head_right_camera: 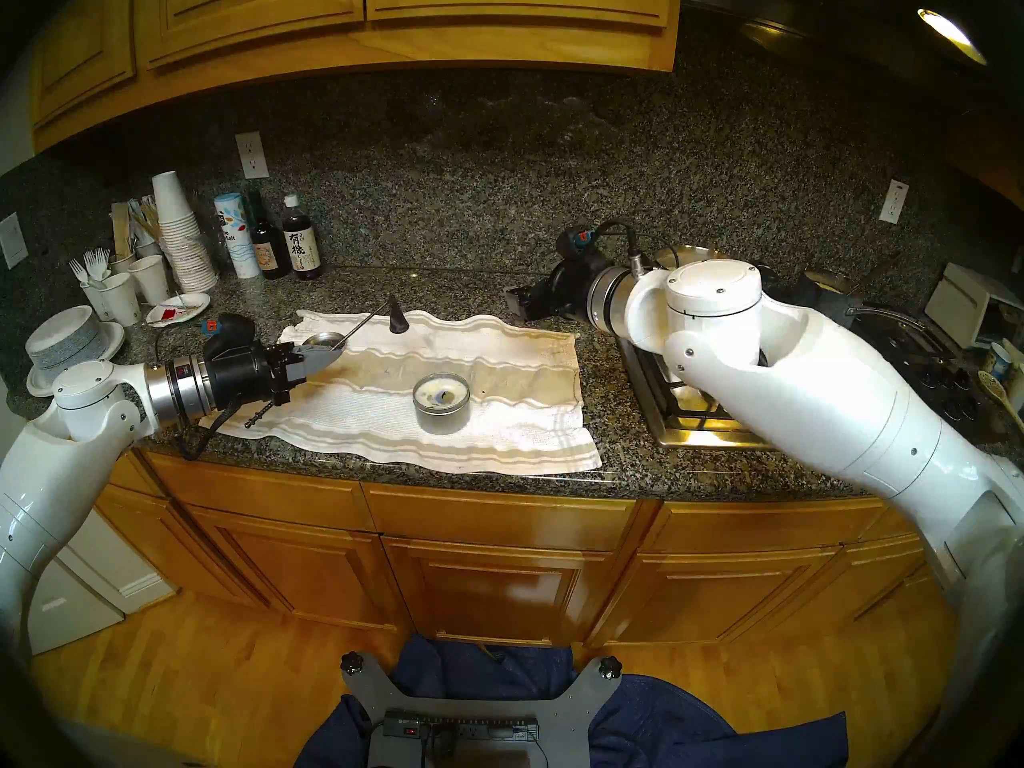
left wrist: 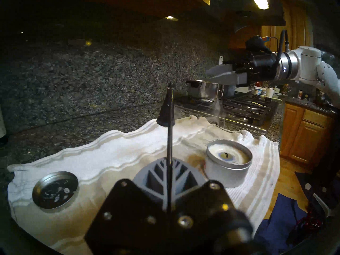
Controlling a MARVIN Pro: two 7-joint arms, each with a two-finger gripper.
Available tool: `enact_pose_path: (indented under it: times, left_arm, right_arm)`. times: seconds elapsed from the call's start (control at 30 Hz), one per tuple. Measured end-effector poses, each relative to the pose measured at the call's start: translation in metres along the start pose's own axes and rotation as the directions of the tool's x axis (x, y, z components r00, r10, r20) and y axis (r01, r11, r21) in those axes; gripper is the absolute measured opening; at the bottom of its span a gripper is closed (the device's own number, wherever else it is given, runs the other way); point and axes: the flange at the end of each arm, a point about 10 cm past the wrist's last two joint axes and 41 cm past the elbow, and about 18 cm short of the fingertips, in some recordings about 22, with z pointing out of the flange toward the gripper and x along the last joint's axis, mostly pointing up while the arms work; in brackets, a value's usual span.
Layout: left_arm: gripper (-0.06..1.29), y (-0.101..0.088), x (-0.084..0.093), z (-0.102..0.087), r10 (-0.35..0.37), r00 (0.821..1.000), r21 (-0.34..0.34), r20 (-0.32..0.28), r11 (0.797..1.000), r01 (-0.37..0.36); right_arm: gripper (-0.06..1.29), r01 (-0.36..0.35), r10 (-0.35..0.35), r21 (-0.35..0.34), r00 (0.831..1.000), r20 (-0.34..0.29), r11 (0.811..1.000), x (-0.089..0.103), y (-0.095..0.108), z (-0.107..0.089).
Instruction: Put out candle flame
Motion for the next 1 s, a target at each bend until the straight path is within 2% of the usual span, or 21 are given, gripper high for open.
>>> enact_pose_path:
  times: [0.43,0.77,1.0]
  left_arm:
    - [-0.02,-0.017,-0.004,-0.004,0.012,1.0,0.116,0.005,0.993,-0.013]
    - [-0.02,-0.029,-0.004,-0.01,0.01,1.0,0.202,0.006,0.979,-0.011]
    - [-0.02,-0.039,-0.008,-0.017,-0.008,0.999,0.26,0.031,0.966,0.0]
  right_arm:
    - [1.25,0.0,0.0,0.0,1.0,0.0,1.0,0.0,0.0,0.0]
    - [1.25,0.0,0.0,0.0,1.0,0.0,1.0,0.0,0.0,0.0]
    - [1.25,0.0,0.0,0.0,1.0,0.0,1.0,0.0,0.0,0.0]
